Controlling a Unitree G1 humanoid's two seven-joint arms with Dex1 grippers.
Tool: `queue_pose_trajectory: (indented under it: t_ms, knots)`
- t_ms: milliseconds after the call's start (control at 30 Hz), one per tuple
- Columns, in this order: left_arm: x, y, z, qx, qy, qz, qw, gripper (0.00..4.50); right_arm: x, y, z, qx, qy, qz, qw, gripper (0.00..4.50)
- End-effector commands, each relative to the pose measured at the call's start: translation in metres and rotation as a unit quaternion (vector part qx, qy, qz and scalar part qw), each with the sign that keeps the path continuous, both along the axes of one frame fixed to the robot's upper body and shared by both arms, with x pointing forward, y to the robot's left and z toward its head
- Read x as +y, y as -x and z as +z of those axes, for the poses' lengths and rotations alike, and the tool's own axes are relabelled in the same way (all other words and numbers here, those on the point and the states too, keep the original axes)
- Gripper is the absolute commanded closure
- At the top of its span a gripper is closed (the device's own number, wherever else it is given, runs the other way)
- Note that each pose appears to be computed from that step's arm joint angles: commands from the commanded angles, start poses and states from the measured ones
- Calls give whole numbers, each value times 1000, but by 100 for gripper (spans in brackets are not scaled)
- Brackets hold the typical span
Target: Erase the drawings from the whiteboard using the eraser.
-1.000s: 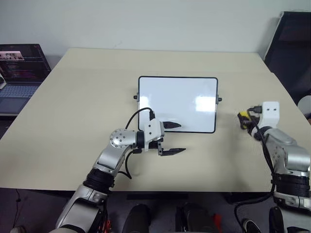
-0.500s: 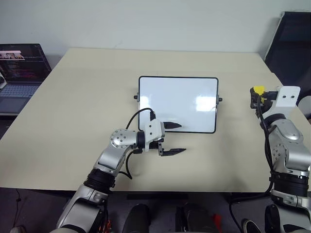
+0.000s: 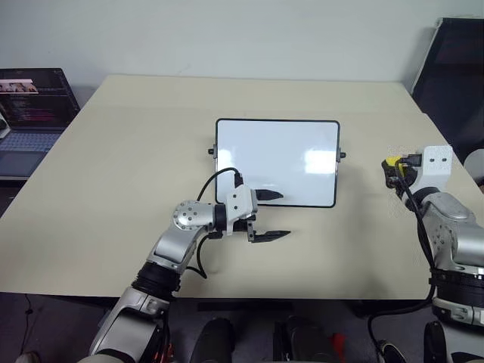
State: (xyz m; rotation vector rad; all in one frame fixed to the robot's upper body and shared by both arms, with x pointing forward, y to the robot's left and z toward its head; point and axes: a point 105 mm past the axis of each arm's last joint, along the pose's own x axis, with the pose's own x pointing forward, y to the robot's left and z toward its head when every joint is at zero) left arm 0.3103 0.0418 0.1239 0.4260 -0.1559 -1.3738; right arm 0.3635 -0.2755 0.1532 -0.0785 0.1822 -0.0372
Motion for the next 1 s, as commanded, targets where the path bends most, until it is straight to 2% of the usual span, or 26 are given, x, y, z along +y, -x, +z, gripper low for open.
queue_pose_trajectory:
  t_ms: [33,333,833,867,1000]
  knots:
    - [-3,-1,10,-20,9,-7,1000,0,4,0,15,2,-1,16,1000,333]
    - [-2,0,7,-17,10,-7,1000,0,6,6,-8,77,-22,30,996,333]
    - [-1,1,5,-18,5,-13,1000,0,-2,15,-16,105,-11,34,994,333]
    - [-1,1,5,-17,5,-14,1000,0,-2,15,-16,107,-11,34,994,305]
    - [-2,1,6,-17,6,-15,1000,0,-4,15,-18,112,-12,33,993,305]
